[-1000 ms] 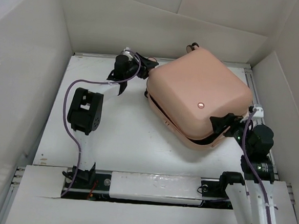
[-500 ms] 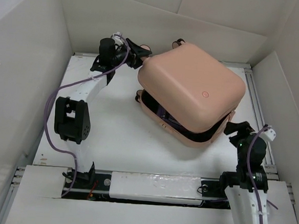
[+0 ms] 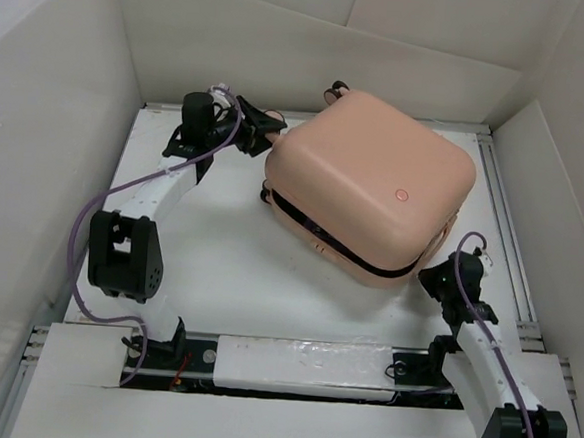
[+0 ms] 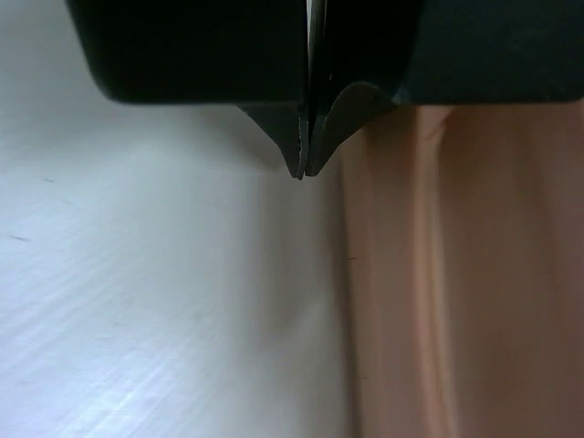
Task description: Pack the luggage
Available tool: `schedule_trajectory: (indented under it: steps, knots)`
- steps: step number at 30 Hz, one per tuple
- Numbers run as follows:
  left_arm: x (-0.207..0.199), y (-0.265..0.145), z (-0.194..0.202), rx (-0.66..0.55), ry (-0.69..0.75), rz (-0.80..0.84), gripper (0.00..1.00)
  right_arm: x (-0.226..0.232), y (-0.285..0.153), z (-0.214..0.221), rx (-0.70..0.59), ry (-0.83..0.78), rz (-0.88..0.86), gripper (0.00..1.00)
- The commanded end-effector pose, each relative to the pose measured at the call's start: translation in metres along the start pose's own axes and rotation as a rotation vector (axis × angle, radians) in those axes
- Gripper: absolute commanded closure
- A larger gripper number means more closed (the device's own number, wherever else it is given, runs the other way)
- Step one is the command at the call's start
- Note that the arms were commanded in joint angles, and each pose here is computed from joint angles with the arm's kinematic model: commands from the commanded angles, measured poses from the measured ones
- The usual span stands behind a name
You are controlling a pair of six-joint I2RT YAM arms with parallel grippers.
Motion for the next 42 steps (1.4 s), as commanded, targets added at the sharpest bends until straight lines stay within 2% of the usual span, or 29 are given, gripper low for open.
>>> schedule_trajectory:
  steps: [1, 2, 6, 11, 14, 16, 19, 21, 22, 23, 24, 28, 29, 32, 33, 35, 36, 39, 40, 41, 42]
  knots:
    - [-0.056, -0.054, 0.016, -0.056, 0.187, 0.248, 1.00, 0.047, -0.005, -0.021, -0.062, 0.008, -0.283, 1.00]
    - [-0.048, -0.056, 0.018, -0.055, 0.182, 0.243, 1.00, 0.054, -0.008, -0.029, -0.101, 0.017, -0.317, 1.00]
    - [-0.018, -0.062, 0.027, -0.063, 0.165, 0.200, 1.00, 0.074, -0.017, -0.019, -0.062, -0.005, -0.472, 1.00]
    - [0.007, -0.066, 0.031, -0.082, 0.163, 0.165, 1.00, 0.119, -0.034, -0.017, -0.012, -0.134, -0.664, 1.00]
    - [0.004, -0.067, 0.032, -0.072, 0.146, 0.178, 1.00, 0.154, -0.043, -0.003, 0.077, -0.225, -0.757, 1.00]
    - [-0.013, -0.071, 0.033, -0.075, 0.169, 0.190, 1.00, 0.177, -0.054, 0.012, 0.121, -0.282, -0.829, 1.00]
    - [-0.035, -0.075, 0.028, -0.099, 0.201, 0.197, 1.00, 0.200, -0.068, 0.014, 0.112, -0.307, -0.858, 1.00]
    - [-0.042, -0.079, 0.022, -0.126, 0.231, 0.188, 1.00, 0.192, -0.073, -0.004, 0.029, -0.271, -0.759, 1.00]
    - [-0.044, -0.082, 0.018, -0.138, 0.241, 0.185, 1.00, 0.188, -0.078, -0.013, -0.013, -0.267, -0.729, 0.95]
    - [-0.042, -0.082, 0.011, -0.152, 0.239, 0.173, 1.00, 0.180, -0.079, -0.025, -0.071, -0.258, -0.666, 0.88]
    - [-0.038, -0.087, -0.004, -0.188, 0.229, 0.162, 1.00, 0.178, -0.087, -0.035, -0.109, -0.260, -0.649, 0.71]
    - [-0.044, -0.102, -0.015, -0.164, 0.185, 0.231, 1.00, 0.138, -0.107, -0.063, -0.204, -0.290, -0.459, 0.53]
    - [-0.047, -0.105, -0.016, -0.161, 0.185, 0.245, 1.00, 0.134, -0.109, -0.068, -0.221, -0.292, -0.434, 0.53]
    - [-0.090, -0.116, -0.007, -0.131, 0.231, 0.314, 1.00, 0.122, -0.108, -0.081, -0.263, -0.277, -0.357, 0.53]
    - [-0.112, -0.123, -0.003, -0.134, 0.256, 0.336, 1.00, 0.118, -0.106, -0.086, -0.282, -0.265, -0.329, 0.53]
    - [-0.126, -0.127, -0.001, -0.141, 0.294, 0.329, 1.00, 0.114, -0.095, -0.085, -0.279, -0.249, -0.288, 0.54]
    - [-0.131, -0.133, -0.004, -0.183, 0.315, 0.324, 1.00, 0.113, -0.089, -0.085, -0.280, -0.246, -0.278, 0.54]
    - [-0.105, -0.129, -0.013, -0.218, 0.319, 0.254, 1.00, 0.114, -0.069, -0.075, -0.240, -0.251, -0.292, 0.56]
    - [-0.091, -0.128, -0.021, -0.237, 0.300, 0.227, 1.00, 0.116, -0.066, -0.074, -0.239, -0.268, -0.303, 0.58]
    - [-0.061, -0.120, -0.024, -0.228, 0.254, 0.186, 1.00, 0.117, -0.062, -0.073, -0.235, -0.283, -0.315, 0.61]
    - [-0.045, -0.120, -0.030, -0.240, 0.238, 0.171, 1.00, 0.118, -0.057, -0.072, -0.233, -0.303, -0.310, 0.67]
Point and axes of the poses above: each gripper's point midway between its finger pads, its own y axis out along the fingers, its own x axis along the line the jaws close on, z = x × y, the point moved 4 cm from there along -y, back along the fingers, and after that the axes turned 10 degrees about -y, right-handed, at the moved point
